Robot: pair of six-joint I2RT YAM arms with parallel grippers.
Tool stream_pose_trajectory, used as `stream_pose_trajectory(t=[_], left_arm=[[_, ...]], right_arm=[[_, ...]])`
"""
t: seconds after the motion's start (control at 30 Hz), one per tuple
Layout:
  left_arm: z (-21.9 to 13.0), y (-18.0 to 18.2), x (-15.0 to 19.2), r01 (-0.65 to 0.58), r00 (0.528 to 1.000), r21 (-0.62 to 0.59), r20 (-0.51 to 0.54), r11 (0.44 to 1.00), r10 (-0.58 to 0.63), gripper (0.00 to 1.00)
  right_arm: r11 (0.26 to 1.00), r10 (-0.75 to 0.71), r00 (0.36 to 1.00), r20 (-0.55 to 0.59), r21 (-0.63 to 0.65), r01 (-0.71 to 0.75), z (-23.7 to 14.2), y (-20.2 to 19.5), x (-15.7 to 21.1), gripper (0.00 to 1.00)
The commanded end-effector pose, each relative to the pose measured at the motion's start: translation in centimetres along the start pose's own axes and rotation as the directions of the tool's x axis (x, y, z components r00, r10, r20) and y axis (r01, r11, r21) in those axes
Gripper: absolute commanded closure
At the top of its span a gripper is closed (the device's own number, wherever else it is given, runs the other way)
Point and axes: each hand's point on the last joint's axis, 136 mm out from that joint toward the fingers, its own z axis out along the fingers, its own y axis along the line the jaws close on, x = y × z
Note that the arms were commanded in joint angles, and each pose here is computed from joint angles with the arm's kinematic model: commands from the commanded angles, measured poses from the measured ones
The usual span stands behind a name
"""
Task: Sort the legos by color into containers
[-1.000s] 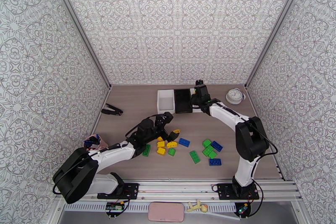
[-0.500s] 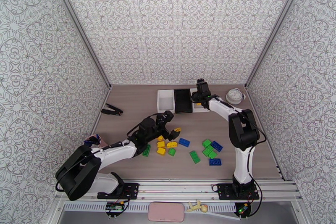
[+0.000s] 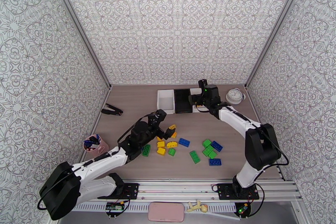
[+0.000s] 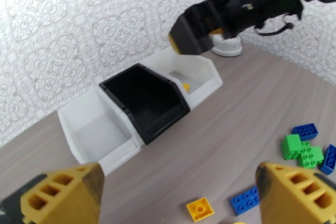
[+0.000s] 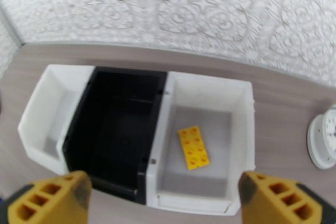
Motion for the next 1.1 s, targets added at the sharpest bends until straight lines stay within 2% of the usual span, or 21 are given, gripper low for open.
stream_pose_trajectory(t=[0.0,0.13,0.27,0.5,0.67,0.8,0.93,1.07], left_arm=[[-0.7,0.4,1.7,0.042,0.994,-0.051,-0.099,0.998,-0.047,0.0],[-1.7,2.2,3.1,0.153,0.954,-0.193,-0.226,0.969,-0.195,0.0],[-2.5,3.4,4.9,0.208,0.91,-0.258,-0.301,0.943,-0.284,0.0],[-2.4,4.6,7.3,0.198,0.83,-0.328,-0.444,0.923,-0.336,0.0],[-2.1,4.7,9.8,0.238,0.678,-0.364,-0.602,0.901,-0.422,0.0],[-1.5,4.6,10.6,0.225,0.61,-0.392,-0.657,0.892,-0.443,0.02],[-0.6,4.3,12.2,0.229,0.525,-0.435,-0.698,0.871,-0.487,0.07],[0.3,3.5,13.9,0.23,0.462,-0.433,-0.739,0.871,-0.49,0.13]], right_arm=[[0.986,-0.078,0.997,0.011,-0.145,0.079,-1.6,3.3,1.0,0.0],[0.968,-0.139,0.99,-0.009,-0.213,0.134,-3.9,4.8,1.8,0.01],[0.956,-0.16,0.987,0.017,-0.246,0.159,-6.2,5.6,1.5,0.0],[0.91,-0.248,0.968,0.046,-0.331,0.249,-8.4,7.9,1.0,0.0],[0.887,-0.3,0.952,0.056,-0.351,0.3,-8.7,8.6,0.6,0.0],[0.877,-0.337,0.94,0.057,-0.343,0.336,-8.8,8.4,0.6,0.0],[0.869,-0.357,0.933,0.051,-0.348,0.351,-8.7,8.5,0.6,0.0],[0.869,-0.362,0.932,0.038,-0.348,0.351,-8.3,8.4,1.0,0.01]])
